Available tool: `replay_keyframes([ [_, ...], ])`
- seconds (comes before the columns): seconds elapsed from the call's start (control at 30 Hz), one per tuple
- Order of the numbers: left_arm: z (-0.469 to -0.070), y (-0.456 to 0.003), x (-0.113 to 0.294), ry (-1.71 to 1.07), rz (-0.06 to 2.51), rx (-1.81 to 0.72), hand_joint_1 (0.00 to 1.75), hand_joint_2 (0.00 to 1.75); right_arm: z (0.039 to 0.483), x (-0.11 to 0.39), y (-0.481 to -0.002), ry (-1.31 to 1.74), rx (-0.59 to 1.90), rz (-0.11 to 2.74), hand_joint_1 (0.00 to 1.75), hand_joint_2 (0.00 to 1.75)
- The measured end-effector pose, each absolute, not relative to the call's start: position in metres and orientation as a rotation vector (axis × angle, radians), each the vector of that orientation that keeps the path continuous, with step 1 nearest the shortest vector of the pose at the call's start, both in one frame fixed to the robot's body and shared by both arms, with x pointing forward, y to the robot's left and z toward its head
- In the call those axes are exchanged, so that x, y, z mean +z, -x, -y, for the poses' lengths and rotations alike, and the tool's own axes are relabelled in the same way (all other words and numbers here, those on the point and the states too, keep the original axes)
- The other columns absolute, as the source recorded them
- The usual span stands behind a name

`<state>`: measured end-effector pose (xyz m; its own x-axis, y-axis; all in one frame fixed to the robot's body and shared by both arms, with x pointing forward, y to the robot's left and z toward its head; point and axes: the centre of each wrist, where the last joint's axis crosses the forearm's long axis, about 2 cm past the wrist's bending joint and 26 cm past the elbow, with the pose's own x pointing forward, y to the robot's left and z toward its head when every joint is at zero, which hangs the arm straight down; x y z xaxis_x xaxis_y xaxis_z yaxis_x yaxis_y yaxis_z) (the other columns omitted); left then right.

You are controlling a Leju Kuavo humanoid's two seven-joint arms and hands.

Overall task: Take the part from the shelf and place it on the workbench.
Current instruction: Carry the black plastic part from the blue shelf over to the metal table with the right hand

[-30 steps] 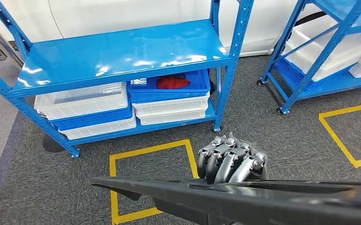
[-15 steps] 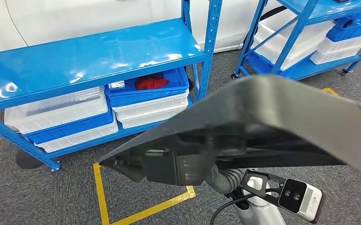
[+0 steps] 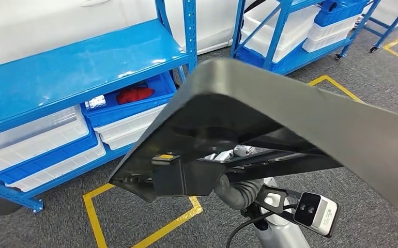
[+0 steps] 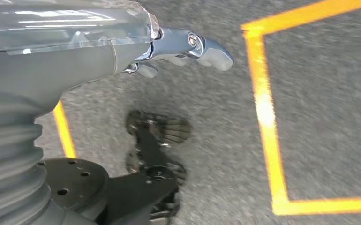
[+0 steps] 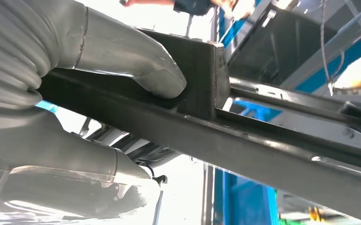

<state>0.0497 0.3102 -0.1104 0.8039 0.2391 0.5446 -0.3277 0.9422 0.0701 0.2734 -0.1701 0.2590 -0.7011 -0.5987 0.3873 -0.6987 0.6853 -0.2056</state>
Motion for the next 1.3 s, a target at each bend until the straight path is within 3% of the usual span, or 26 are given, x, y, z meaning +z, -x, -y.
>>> replay_keyframes([
  [0.9,-0.32,-0.048,-0.11,-0.174,0.589,0.284,0.0,1.75,0.169,0.255,-0.289,-0.907,0.4,2.615,1.75,1.75],
  [1.3,-0.341,-0.048,-0.109,-0.207,0.557,0.267,0.0,1.75,0.193,0.244,-0.282,-0.784,0.293,2.627,1.75,1.75],
])
